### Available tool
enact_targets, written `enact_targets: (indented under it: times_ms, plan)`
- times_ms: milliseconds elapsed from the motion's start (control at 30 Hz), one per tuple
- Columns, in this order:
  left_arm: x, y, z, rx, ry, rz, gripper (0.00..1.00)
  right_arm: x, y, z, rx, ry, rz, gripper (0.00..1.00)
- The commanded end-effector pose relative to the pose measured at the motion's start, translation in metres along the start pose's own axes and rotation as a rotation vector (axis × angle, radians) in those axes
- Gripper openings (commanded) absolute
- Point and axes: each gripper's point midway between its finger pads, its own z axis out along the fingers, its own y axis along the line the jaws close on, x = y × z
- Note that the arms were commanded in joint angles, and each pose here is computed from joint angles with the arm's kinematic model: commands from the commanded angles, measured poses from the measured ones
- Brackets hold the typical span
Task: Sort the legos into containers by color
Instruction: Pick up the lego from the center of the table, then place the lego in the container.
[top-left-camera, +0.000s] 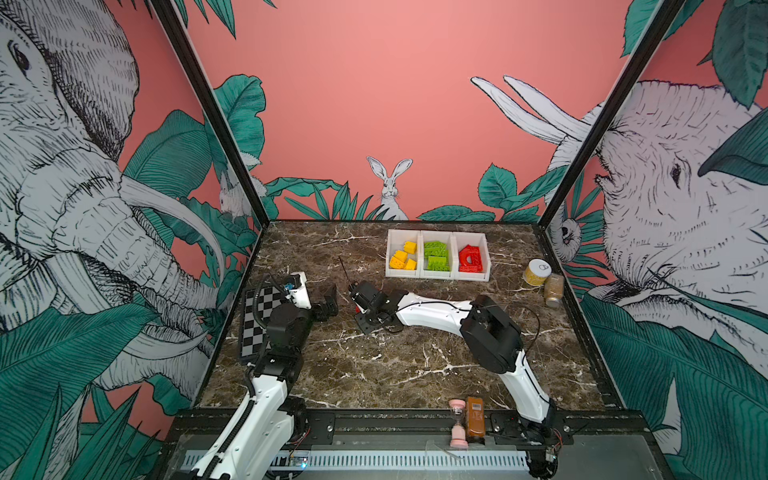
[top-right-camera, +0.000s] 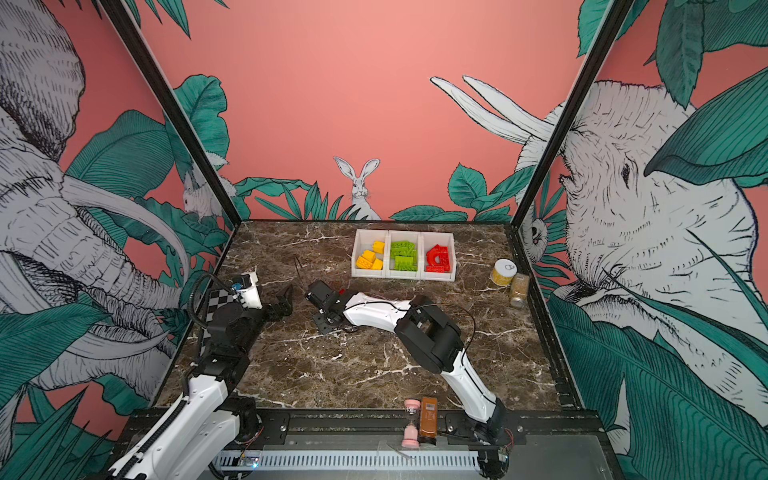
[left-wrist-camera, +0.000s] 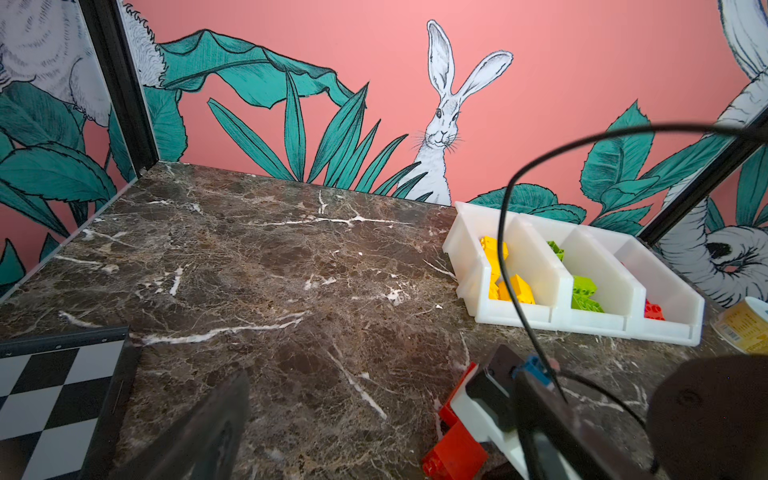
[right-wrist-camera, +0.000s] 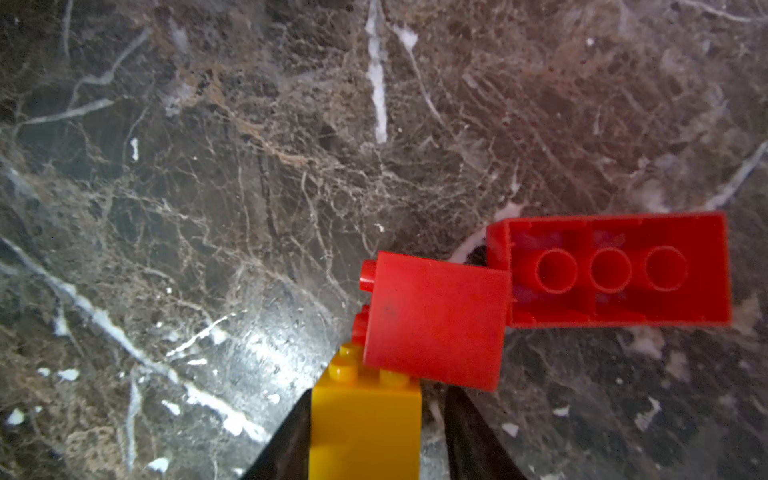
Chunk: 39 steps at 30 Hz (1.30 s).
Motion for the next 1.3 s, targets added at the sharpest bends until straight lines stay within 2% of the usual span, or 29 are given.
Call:
enact_targets:
  times_ms: [0,133,333,533,633,733,933,1267]
  plan:
    - [0.004,-0.001,-0.001,0.002,0.008,0.002,0.99,-0.008,0.003,-0.013,-0.016,-0.072,0.007,0.39]
    - [0.003,-0.003,0.003,0.019,0.0,0.011,0.99,-0.009,0.001,-0.023,-0.026,-0.106,-0.001,0.32]
    - [0.005,0.002,0.012,-0.025,0.06,0.052,0.99,0.0,-0.009,-0.037,-0.036,-0.129,-0.002,0.25]
    - [-0.006,0.0,0.014,-0.033,0.093,0.047,0.99,0.001,-0.043,-0.06,-0.09,-0.169,0.073,0.23]
    - [-0.003,0.0,0.014,-0.041,0.147,0.096,0.98,-0.004,-0.06,-0.072,-0.119,-0.174,0.091,0.23]
    - [0.002,0.009,0.009,-0.094,0.215,0.127,0.98,-0.015,-0.081,-0.085,-0.102,-0.199,0.097,0.23]
    - [0.013,0.006,0.005,-0.09,0.274,0.06,0.98,-0.056,-0.115,-0.104,-0.083,-0.282,0.118,0.23]
    - [0.046,-0.004,-0.006,-0.098,0.421,0.027,0.98,-0.12,-0.174,-0.085,-0.001,-0.342,0.134,0.23]
